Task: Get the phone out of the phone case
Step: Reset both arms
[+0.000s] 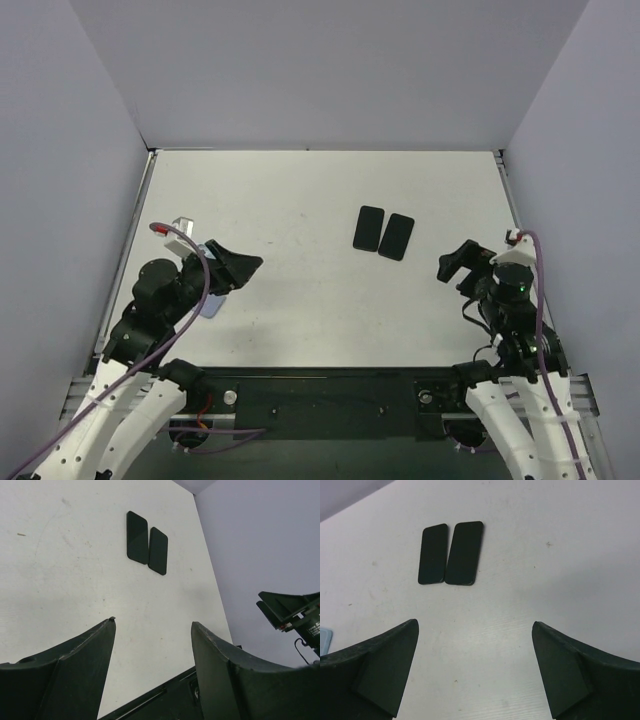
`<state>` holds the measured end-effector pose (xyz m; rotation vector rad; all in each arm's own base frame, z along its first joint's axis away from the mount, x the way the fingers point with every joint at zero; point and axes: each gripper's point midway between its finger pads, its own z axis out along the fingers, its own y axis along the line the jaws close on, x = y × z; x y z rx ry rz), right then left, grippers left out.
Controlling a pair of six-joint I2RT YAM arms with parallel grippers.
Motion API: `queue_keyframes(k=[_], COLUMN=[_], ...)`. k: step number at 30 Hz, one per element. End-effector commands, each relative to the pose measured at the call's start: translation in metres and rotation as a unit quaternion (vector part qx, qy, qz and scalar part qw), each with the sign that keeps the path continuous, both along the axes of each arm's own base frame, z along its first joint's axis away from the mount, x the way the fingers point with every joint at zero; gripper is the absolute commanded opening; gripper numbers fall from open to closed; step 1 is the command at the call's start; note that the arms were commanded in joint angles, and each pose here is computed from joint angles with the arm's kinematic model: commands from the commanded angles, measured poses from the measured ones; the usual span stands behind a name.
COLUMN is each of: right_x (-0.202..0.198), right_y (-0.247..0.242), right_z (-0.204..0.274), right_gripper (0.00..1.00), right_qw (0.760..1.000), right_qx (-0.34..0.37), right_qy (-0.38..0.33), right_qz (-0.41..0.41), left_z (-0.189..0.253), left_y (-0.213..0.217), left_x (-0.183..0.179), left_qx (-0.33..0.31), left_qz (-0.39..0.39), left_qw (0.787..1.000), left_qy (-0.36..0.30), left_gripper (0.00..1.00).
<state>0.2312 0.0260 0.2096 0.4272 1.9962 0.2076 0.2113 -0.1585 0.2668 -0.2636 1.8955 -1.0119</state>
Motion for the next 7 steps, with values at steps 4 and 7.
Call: queue_keyframes(k=[4,7], right_x=[-0.028,-0.032], right_y=[-0.011,-0.017], right_z=[0.002,0.009], right_gripper=[0.91,0.91], right_qw=[0.997,0.992], right_qx=[0.009,0.019], right_qy=[-0.076,-0.118], right_qz=[-0.018,-0.034], left_z=[0.032,0.037], left_y=[0.022,0.028], left_x=[-0.004,-0.007], left_qx=[0.0,-0.004], left_qz=[0.048,0.061], left_qw=[0.997,0.996], left_qy=[-0.059,-0.069], left_gripper=[0.72,0.72])
